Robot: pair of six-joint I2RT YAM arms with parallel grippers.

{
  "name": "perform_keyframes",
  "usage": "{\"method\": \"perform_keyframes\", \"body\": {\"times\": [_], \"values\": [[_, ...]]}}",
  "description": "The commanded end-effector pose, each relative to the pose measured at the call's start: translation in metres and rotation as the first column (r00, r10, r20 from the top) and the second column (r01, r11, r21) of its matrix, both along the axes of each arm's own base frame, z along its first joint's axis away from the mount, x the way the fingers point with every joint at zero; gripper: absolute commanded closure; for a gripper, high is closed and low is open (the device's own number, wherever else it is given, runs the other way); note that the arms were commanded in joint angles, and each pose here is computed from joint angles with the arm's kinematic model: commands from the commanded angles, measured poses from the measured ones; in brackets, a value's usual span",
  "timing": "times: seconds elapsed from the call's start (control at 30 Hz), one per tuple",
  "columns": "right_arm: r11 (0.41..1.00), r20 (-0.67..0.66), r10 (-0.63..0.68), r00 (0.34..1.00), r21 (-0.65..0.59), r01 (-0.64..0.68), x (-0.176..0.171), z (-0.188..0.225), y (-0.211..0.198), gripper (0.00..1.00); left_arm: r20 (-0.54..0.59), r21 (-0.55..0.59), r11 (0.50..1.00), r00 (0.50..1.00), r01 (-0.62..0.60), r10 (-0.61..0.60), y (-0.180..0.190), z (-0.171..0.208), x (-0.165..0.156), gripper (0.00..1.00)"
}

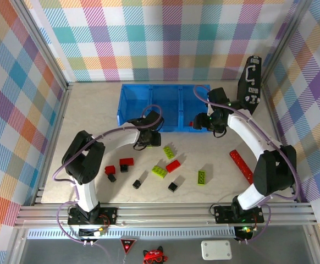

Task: Sort the legos into containers by color
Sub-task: Pick up the lego from the center of the table.

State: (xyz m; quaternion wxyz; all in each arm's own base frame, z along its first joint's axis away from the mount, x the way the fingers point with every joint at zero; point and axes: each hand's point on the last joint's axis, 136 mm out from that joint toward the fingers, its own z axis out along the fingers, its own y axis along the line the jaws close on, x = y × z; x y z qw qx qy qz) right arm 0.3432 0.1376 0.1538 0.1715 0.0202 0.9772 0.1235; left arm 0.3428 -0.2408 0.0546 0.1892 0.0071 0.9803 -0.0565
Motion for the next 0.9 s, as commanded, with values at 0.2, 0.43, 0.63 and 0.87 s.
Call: {"method": "perform_keyframes", "body": {"times": [0.2,0.43,0.63,0.87], "values": [[1.0,-0.004,-0.009,1.0,-0.014,0.009,-0.011,0.007,-0.005,0.28,0.047,0.101,0.995,0.999,-0.011,0.006,0.009,-0.01,0.012,0.5],[1.0,-0.004,-0.001,1.0,-0.019,0.001,-0.01,0.01,-0.005,0.28,0.056,0.107,0.994,0.998,-0.007,0.001,0.01,-0.021,0.013,0.54],[1.0,0.001,-0.002,1.0,-0.012,0.002,-0.012,0.013,-0.004,0.28,0.041,0.108,0.994,0.999,-0.002,-0.002,0.014,-0.035,0.006,0.58],[1.0,0.0,-0.005,1.0,-0.009,0.005,-0.013,0.014,-0.004,0.28,0.043,0.109,0.994,0.999,-0.008,0.003,0.016,-0.041,0.002,0.59]]}}
